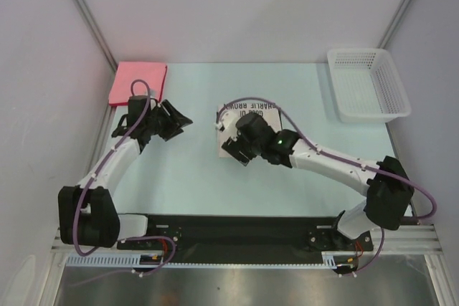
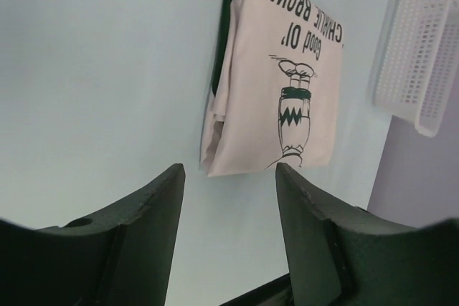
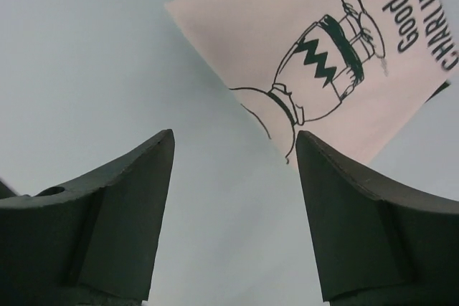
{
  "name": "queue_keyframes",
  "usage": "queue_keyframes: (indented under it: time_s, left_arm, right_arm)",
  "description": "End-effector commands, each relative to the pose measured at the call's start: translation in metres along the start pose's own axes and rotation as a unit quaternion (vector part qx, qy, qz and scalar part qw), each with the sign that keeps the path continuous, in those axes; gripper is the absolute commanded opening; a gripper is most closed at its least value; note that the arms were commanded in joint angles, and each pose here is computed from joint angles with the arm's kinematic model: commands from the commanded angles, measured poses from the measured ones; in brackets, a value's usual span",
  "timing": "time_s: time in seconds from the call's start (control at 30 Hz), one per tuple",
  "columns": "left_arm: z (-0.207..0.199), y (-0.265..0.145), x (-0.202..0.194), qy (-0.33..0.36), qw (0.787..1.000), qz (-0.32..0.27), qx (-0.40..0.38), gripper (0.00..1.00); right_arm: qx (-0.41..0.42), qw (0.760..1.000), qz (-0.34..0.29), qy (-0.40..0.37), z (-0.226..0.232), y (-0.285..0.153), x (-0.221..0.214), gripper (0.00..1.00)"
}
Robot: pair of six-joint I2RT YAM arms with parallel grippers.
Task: Fold and stack the t-shirts
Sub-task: Fold the tshirt
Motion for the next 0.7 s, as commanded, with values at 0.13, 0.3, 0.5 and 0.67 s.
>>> queue_keyframes:
  time_s: [0.13,0.3,0.5,0.67]
  left_arm:
    - [0.013,-0.04,-0.006,-0.059,0.996,-0.017,0.066,0.59]
    - [0.02,-0.057,-0.003,-0.102,0.992,-0.03,0.066,0.69]
    - [0.032,-0.067,-0.002,-0.12,0.988,-0.036,0.09,0.8]
    - [0.044,-0.065,-0.007,-0.143,0.986,-0.008,0.091,0.8]
  right_arm:
    - [-0.032,0.959,0.032,-0.28,0.041,0.05,-0.022,0.69]
    - [-0.033,0.925,0.048,-0.375,0.069,0.089,-0.039,0.6]
    - [-0.056,0.91,0.052,-0.407,0.076,0.119,-0.047,0.51]
    - [-0.061,0.902,0.08,-0.421,0.065,0.138,-0.048,0.37]
Point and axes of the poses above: each gripper's point midway between its finger pads, its own y axis out along the fingers, its own z axis along the line the jaws close on, x = y × z, the point moved 6 cm from there along -y, back along the fingers, and after that the axes turned 8 degrees about y, right-handed, at the moved point
